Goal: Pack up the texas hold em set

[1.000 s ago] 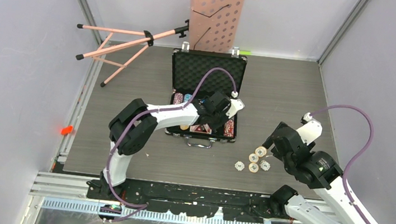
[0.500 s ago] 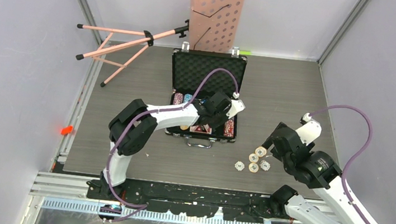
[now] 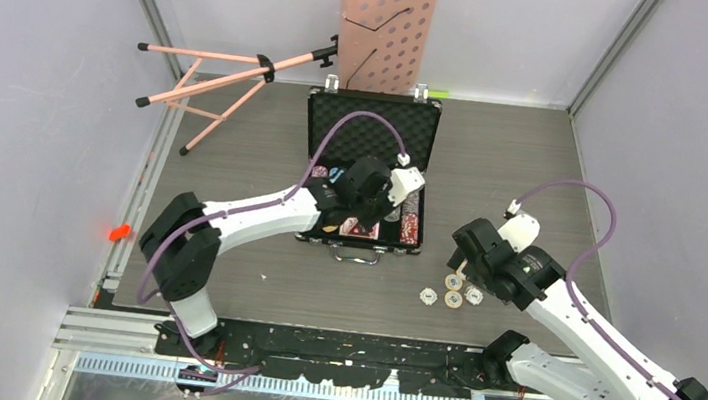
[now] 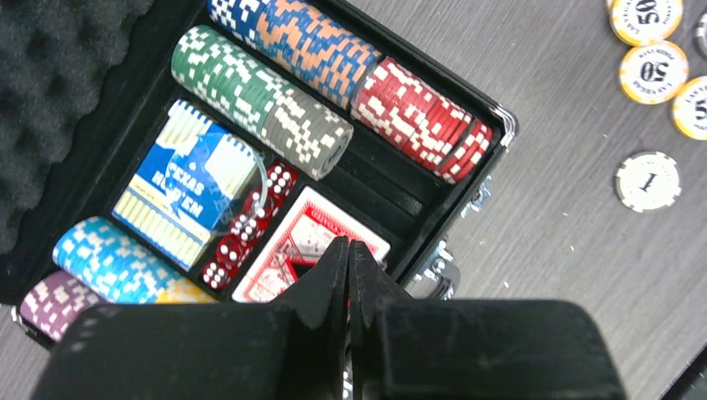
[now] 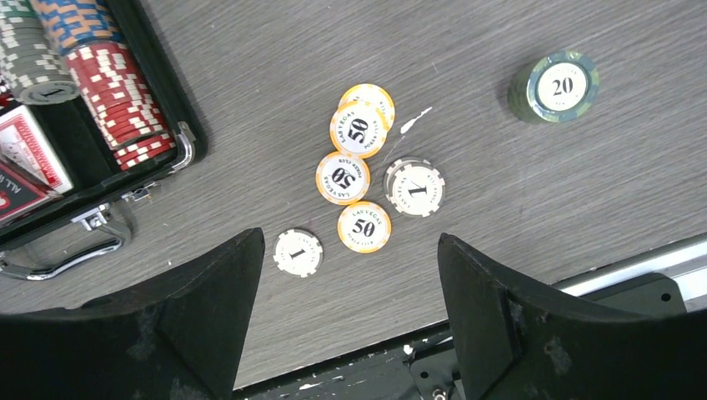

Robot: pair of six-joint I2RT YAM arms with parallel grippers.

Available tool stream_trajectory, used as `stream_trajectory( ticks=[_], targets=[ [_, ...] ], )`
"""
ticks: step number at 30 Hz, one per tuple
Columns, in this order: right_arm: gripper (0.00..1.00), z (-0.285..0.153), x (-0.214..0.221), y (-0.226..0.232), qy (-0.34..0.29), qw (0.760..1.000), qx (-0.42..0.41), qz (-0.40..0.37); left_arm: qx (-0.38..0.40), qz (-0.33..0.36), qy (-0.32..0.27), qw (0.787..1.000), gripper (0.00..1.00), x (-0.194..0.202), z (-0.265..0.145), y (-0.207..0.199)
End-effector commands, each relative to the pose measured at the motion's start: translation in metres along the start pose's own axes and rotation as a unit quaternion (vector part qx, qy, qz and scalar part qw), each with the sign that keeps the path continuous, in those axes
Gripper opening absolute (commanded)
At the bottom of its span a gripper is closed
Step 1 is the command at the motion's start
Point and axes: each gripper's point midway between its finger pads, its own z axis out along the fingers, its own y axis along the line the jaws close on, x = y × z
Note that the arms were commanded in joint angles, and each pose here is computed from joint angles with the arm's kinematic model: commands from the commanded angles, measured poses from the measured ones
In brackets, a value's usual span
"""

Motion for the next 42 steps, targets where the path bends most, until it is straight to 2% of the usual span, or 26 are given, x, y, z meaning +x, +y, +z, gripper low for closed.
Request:
stream_trajectory(
  ticks=[1,5,9,14,18,20,22,24,33,37,42],
  targets=[
    [0.81,0.009,0.001,0.01,-0.003,0.999,0.0,0.043,-0.005,-0.027,-0.027,0.999,0.03,-0.004,-0.034,-0.001],
    [0.78,0.025,0.008,0.012,0.014,0.999,0.012,0.044,-0.027,-0.068,-0.059,0.996,0.07,0.006,-0.061,0.002],
    [0.77,0.049,0.008,0.008,0.069,0.994,0.008,0.086,-0.017,-0.093,-0.076,0.993,0.15,0.02,-0.085,-0.006],
    [0.76,0.067,0.001,0.007,0.078,0.992,0.019,0.098,-0.048,-0.127,-0.089,0.987,0.29,0.043,-0.11,-0.001],
    [0.76,0.08,0.007,0.012,0.097,0.99,0.032,0.094,-0.06,-0.147,-0.114,0.981,0.35,0.057,-0.124,0.001],
    [0.76,0.085,0.009,0.01,0.1,0.99,0.044,0.094,-0.069,-0.154,-0.122,0.978,0.45,0.063,-0.128,0.003],
    [0.76,0.09,0.01,0.006,0.1,0.989,0.058,0.097,-0.074,-0.157,-0.13,0.976,0.6,0.067,-0.133,0.004],
    [0.76,0.094,0.011,0.005,0.101,0.988,0.064,0.098,-0.078,-0.158,-0.143,0.974,0.68,0.069,-0.138,0.005],
    [0.76,0.117,0.016,-0.003,0.128,0.982,0.083,0.108,-0.121,-0.156,-0.198,0.96,0.94,0.078,-0.155,0.019],
    [0.76,0.127,0.022,-0.002,0.145,0.98,0.08,0.113,-0.128,-0.16,-0.215,0.955,0.98,0.084,-0.153,0.021],
    [0.75,0.139,0.025,0.0,0.165,0.977,0.075,0.115,-0.146,-0.161,-0.218,0.951,0.98,0.096,-0.148,0.026]
  ],
)
